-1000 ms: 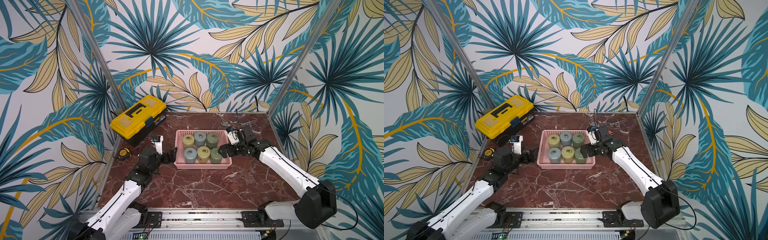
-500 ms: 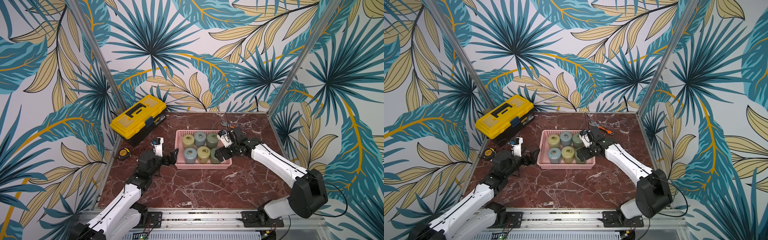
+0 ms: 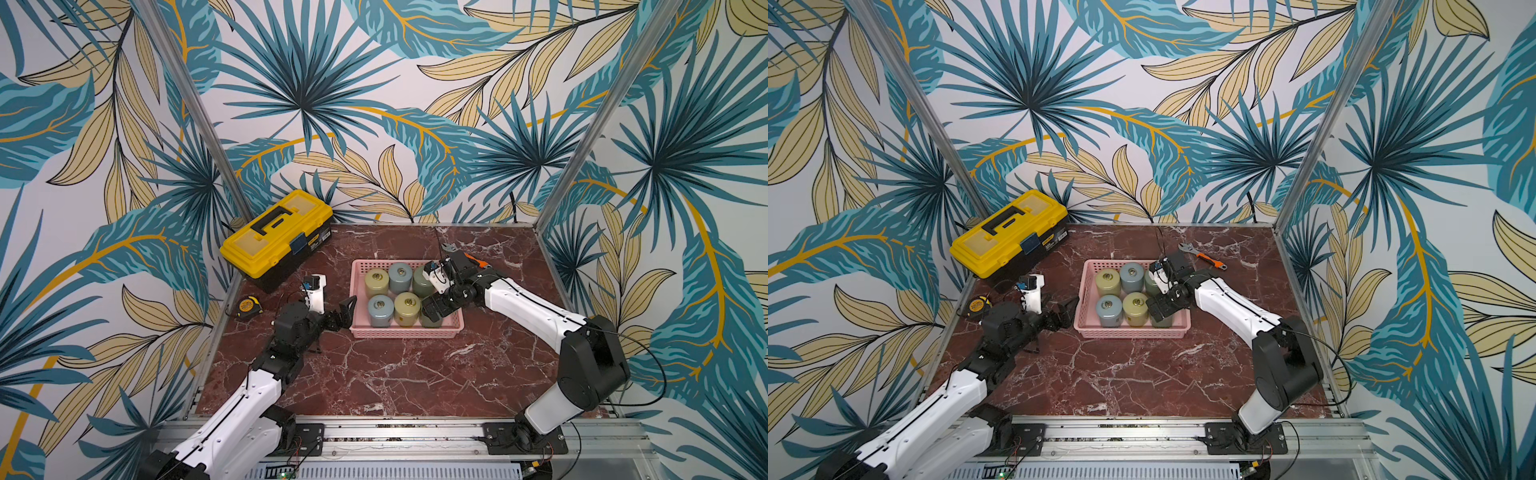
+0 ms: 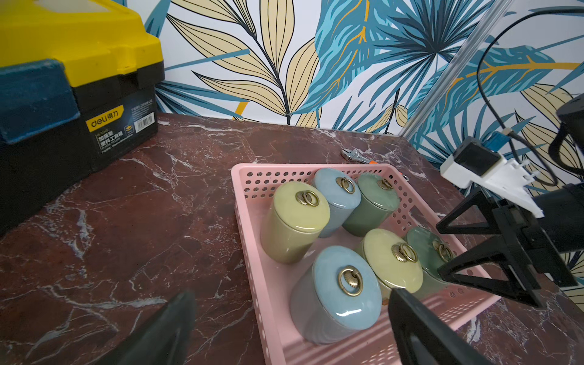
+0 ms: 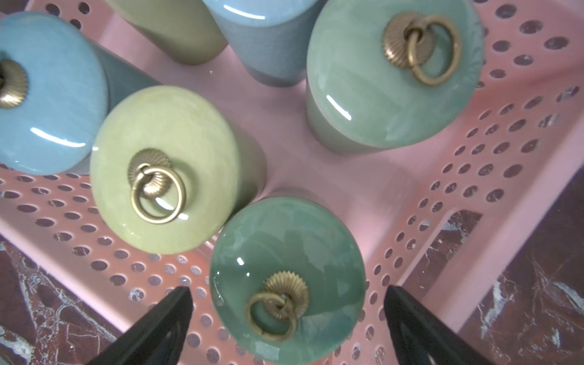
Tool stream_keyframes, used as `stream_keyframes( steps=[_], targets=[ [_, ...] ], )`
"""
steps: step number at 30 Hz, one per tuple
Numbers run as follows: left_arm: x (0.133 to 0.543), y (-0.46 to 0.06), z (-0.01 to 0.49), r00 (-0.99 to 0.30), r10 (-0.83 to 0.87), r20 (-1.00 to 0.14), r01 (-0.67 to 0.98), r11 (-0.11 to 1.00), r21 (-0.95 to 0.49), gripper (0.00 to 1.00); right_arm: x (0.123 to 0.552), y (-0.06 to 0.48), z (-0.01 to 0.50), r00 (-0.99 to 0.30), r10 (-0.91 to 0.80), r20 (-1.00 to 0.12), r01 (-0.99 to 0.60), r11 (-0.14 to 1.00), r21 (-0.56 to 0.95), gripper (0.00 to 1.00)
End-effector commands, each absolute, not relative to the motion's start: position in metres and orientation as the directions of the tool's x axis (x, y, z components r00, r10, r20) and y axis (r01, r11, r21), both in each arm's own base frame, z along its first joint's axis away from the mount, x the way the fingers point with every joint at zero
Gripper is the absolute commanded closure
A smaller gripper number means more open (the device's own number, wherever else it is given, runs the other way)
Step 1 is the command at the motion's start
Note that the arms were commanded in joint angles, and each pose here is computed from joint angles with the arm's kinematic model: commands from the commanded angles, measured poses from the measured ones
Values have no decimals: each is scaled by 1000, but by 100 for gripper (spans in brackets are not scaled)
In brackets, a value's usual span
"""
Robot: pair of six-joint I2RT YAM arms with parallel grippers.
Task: Take the tea canister out of the basket
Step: Pick up the tea canister from the basket.
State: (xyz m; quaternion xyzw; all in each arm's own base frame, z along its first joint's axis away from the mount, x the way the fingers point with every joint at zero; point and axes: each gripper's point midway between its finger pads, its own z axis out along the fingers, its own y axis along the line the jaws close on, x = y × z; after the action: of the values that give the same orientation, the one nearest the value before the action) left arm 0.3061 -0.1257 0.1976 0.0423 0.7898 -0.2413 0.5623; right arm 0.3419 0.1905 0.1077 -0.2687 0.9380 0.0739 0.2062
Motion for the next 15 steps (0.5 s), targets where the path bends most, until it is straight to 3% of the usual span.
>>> stream_keyframes(
  steps=[1,15],
  targets=[
    [304,-122,192,-349,-194,-917,336,888,-315,0,342,191,100,-772,-500,-393,-546,838,7,1],
    [304,-122,191,-352,-192,-916,335,888,-314,0,347,192,78,-788,-510,-345,-539,842,-14,4]
  ],
)
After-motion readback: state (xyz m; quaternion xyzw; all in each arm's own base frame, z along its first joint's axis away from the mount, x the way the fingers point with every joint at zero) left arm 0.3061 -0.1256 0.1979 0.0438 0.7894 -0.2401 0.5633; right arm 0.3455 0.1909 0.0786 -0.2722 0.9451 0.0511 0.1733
